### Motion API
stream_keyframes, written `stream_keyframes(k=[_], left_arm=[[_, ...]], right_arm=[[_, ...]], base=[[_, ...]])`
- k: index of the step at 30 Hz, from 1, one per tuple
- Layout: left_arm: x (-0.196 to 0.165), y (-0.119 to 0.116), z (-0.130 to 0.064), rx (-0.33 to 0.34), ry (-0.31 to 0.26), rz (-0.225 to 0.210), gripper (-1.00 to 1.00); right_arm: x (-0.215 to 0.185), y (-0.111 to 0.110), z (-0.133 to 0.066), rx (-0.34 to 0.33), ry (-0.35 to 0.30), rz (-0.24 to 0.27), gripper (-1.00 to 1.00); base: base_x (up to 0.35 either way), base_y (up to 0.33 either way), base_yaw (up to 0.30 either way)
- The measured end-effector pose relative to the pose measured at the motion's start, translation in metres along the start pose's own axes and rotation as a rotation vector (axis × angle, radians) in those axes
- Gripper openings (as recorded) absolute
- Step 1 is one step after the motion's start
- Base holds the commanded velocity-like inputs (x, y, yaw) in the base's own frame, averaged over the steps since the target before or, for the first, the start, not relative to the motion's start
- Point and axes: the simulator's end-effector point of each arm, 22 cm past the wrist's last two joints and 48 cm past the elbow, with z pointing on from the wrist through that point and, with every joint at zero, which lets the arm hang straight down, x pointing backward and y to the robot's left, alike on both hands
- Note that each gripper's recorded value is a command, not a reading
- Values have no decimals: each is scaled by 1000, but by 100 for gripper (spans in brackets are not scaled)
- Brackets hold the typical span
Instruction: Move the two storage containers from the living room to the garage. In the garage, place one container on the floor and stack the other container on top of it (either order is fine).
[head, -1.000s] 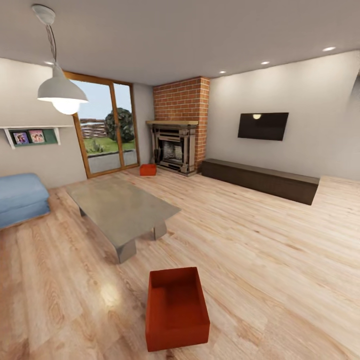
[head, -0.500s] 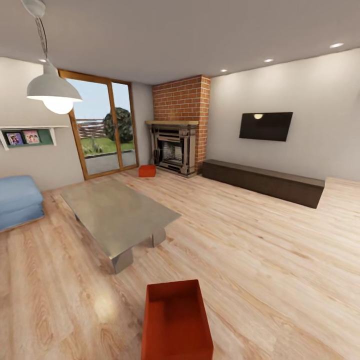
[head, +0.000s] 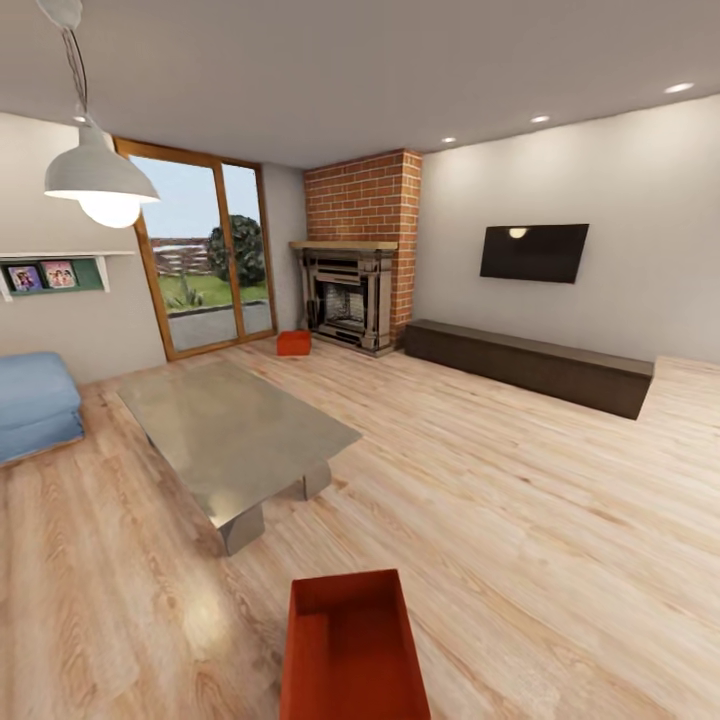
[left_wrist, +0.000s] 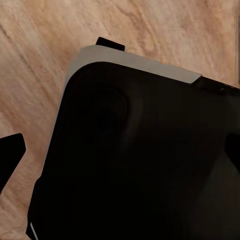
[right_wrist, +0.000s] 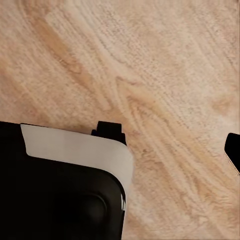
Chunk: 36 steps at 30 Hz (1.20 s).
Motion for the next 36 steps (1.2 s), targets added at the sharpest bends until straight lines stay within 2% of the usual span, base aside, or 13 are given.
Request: stream_keyframes(k=[20,26,36], left_arm=[[0,1,0,-1,0,0,100],[-1,1,0,-1,0,0,100],[0,-1,0,1,0,-1,100]], right_arm=[[1,0,0,-2,6,-1,100],[1,1,0,-1,6,-1,100],[1,1,0,-2,8,-1,100]], base=[[286,0,0],[42,0,148],[1,-26,17]])
